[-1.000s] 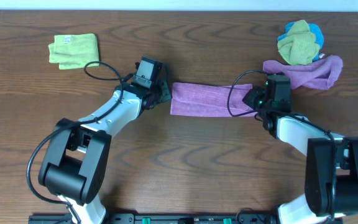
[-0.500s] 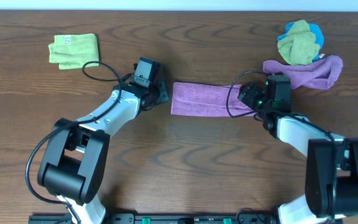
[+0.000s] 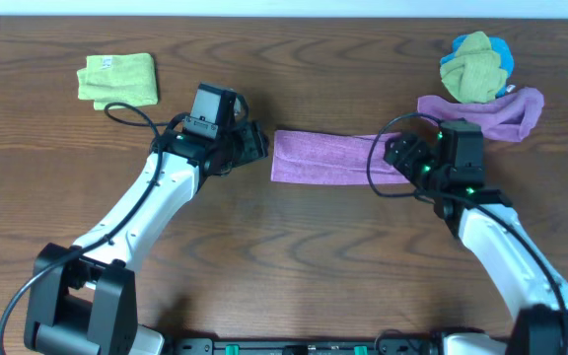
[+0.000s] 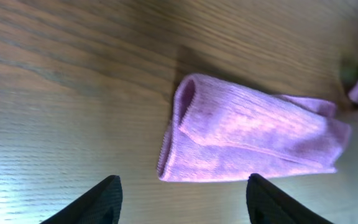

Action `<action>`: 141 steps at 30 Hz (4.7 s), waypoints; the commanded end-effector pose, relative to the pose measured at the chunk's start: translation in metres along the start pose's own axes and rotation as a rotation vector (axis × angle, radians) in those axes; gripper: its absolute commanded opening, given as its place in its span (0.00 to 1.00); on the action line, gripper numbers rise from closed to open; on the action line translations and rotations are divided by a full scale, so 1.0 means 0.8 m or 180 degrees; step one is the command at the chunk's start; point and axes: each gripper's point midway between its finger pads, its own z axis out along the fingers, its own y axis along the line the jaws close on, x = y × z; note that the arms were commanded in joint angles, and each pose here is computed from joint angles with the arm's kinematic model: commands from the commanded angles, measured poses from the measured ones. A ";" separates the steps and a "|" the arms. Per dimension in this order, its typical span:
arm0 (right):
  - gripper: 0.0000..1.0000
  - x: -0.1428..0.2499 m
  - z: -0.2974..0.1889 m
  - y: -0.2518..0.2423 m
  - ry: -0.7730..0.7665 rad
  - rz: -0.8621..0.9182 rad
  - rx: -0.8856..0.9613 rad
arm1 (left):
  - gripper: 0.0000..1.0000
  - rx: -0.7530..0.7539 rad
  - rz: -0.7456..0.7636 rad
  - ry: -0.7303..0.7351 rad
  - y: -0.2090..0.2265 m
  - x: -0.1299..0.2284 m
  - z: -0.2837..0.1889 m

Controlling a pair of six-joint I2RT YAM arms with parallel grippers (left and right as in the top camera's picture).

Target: Fold the cloth

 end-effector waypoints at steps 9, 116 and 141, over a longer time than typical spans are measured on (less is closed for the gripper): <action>0.85 0.030 -0.043 -0.033 0.0283 0.0844 0.0343 | 0.08 0.0464 -0.0094 0.0047 -0.053 0.002 0.036; 0.01 0.110 0.012 0.167 0.0332 -0.1052 -0.1249 | 0.06 0.0058 -0.0432 0.0481 0.015 0.047 0.152; 0.01 0.165 0.054 0.217 0.0833 -0.1332 -0.1265 | 0.06 0.0095 -0.0423 0.0501 0.030 0.036 0.146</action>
